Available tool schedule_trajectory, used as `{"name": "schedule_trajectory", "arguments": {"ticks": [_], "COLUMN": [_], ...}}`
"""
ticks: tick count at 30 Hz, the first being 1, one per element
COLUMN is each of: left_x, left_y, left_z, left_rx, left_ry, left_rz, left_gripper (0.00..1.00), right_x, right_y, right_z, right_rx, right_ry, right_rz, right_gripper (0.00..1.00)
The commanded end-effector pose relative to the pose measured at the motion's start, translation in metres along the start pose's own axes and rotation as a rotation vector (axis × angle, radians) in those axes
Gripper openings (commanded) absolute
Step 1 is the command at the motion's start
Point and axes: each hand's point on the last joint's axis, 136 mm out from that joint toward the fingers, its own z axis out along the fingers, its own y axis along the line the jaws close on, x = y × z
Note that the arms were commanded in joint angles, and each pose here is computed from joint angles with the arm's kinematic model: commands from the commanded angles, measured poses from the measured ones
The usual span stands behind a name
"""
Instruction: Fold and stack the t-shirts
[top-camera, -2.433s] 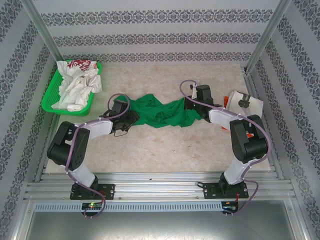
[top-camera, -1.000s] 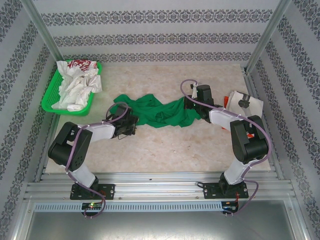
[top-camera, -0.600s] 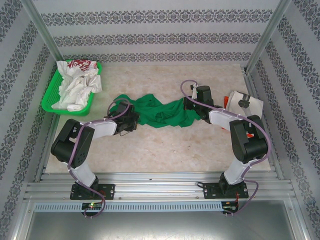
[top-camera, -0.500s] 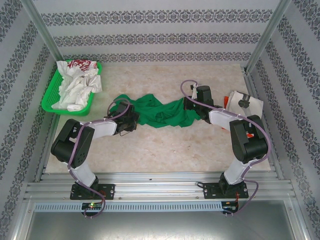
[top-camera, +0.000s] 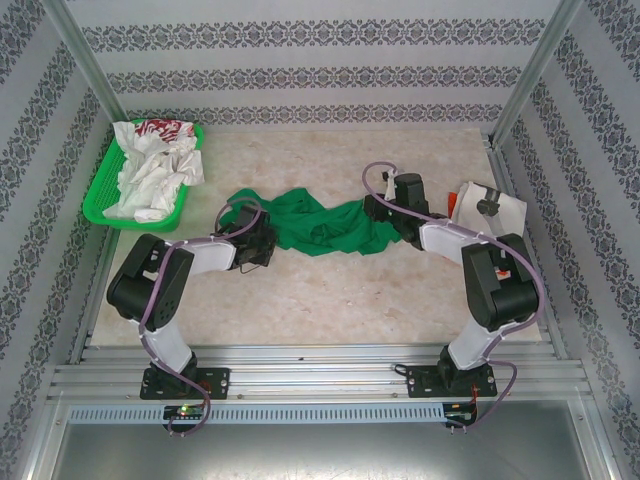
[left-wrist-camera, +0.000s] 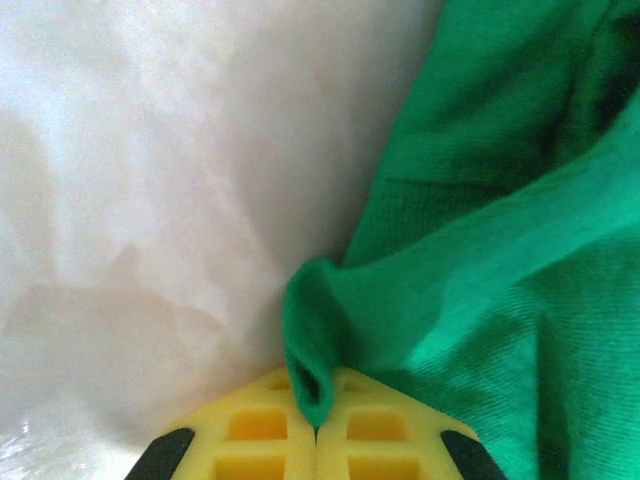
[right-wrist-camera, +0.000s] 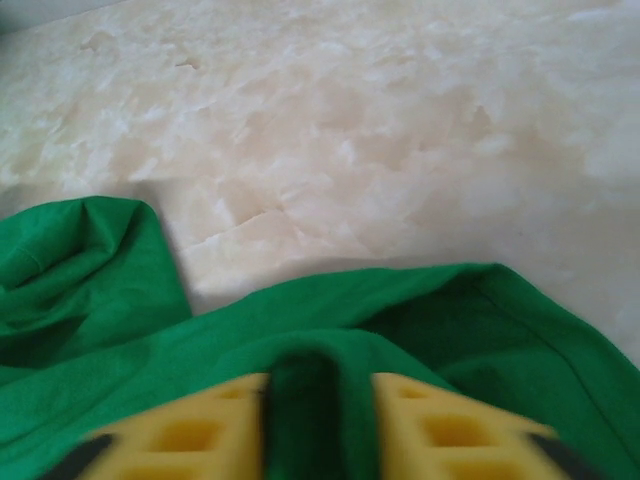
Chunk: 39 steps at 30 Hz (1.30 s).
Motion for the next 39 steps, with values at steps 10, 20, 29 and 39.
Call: {"name": "schedule_trajectory", "arguments": {"ticks": [10, 20, 29, 39], "left_x": [-0.029, -0.046, -0.074, -0.079], "left_y": [-0.015, -0.036, -0.027, -0.010], "left_z": [-0.077, -0.146, -0.197, -0.200], "left_rx": [0.036, 0.086, 0.102, 0.111], "left_ry": [-0.166, -0.242, -0.310, -0.289], "left_rz": [0.165, 0.245, 0.227, 0.179], "left_gripper": [0.00, 0.00, 0.00, 0.00], "right_x": [0.031, 0.096, 0.116, 0.100], "right_y": [-0.020, 0.019, 0.001, 0.026], "right_z": [-0.088, -0.073, -0.049, -0.039], "right_rx": [0.142, 0.018, 0.124, 0.002], "right_ry": [-0.148, 0.075, 0.116, 0.109], "right_rz": [0.134, 0.081, 0.183, 0.170], "right_gripper": [0.71, 0.67, 0.59, 0.65]}}
